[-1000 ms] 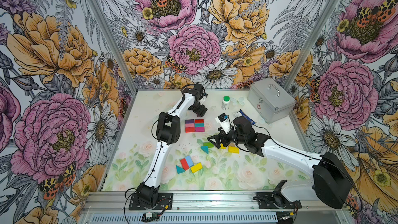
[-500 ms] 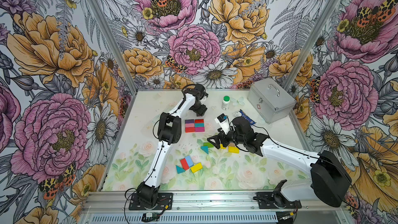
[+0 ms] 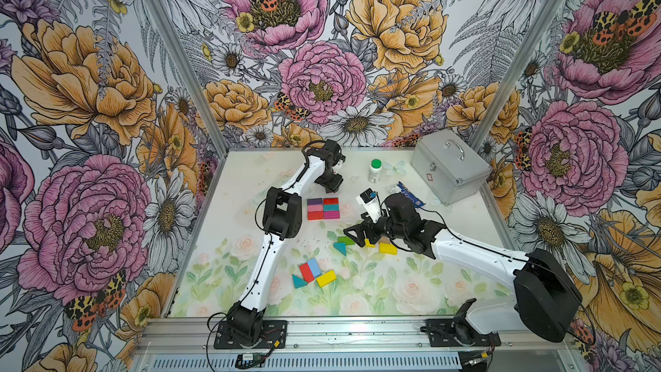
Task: Assemble a piece of candy with building blocks
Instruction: Assemble the building block at the center of the board, then pick up the building block from the center of the board.
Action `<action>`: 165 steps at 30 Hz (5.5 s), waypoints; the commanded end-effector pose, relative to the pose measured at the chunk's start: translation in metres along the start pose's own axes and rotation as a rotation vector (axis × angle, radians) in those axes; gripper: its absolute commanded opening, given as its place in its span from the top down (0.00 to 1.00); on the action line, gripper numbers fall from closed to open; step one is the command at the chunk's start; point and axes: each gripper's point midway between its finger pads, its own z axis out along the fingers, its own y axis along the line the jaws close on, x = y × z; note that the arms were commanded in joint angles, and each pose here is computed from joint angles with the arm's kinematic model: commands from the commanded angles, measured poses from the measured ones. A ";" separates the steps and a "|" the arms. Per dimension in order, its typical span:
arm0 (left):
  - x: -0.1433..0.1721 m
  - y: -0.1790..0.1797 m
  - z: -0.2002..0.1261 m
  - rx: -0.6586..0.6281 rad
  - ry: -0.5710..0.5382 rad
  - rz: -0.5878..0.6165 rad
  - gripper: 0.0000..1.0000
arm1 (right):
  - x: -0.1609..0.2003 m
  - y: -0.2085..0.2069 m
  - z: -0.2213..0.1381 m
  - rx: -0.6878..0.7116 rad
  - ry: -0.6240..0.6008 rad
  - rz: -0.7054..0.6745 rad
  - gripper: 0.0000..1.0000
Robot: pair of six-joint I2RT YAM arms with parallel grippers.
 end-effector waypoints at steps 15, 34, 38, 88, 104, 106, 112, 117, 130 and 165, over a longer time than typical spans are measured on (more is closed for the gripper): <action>0.006 0.046 -0.019 -0.094 -0.024 -0.383 0.45 | -0.011 0.008 -0.005 -0.023 -0.027 -0.021 0.01; 0.012 0.028 -0.020 -0.100 -0.014 -0.467 0.45 | -0.007 0.012 -0.018 -0.024 -0.049 -0.046 0.00; 0.016 0.027 -0.018 -0.115 -0.004 -0.486 0.45 | -0.004 0.013 -0.021 -0.030 -0.053 -0.059 0.00; 0.017 0.018 -0.035 -0.111 -0.018 -0.514 0.37 | -0.001 0.010 -0.042 -0.026 -0.084 -0.080 0.01; 0.024 0.013 -0.027 -0.100 0.010 -0.516 0.37 | 0.000 0.009 -0.048 -0.025 -0.096 -0.082 0.00; 0.023 0.012 -0.027 -0.098 0.008 -0.515 0.37 | 0.000 0.008 -0.049 -0.023 -0.097 -0.082 0.00; 0.023 0.011 -0.026 -0.096 0.010 -0.516 0.35 | 0.001 0.006 -0.050 -0.020 -0.099 -0.078 0.00; 0.019 0.013 -0.031 -0.085 -0.003 -0.524 0.30 | 0.000 0.005 -0.052 -0.017 -0.103 -0.077 0.00; 0.009 0.026 -0.099 0.003 -0.108 -0.511 0.17 | -0.003 -0.011 -0.061 0.086 -0.109 -0.053 0.00; 0.318 -0.098 -0.147 -0.023 0.050 -0.733 0.12 | 0.070 0.063 -0.015 -0.005 0.119 -0.063 0.00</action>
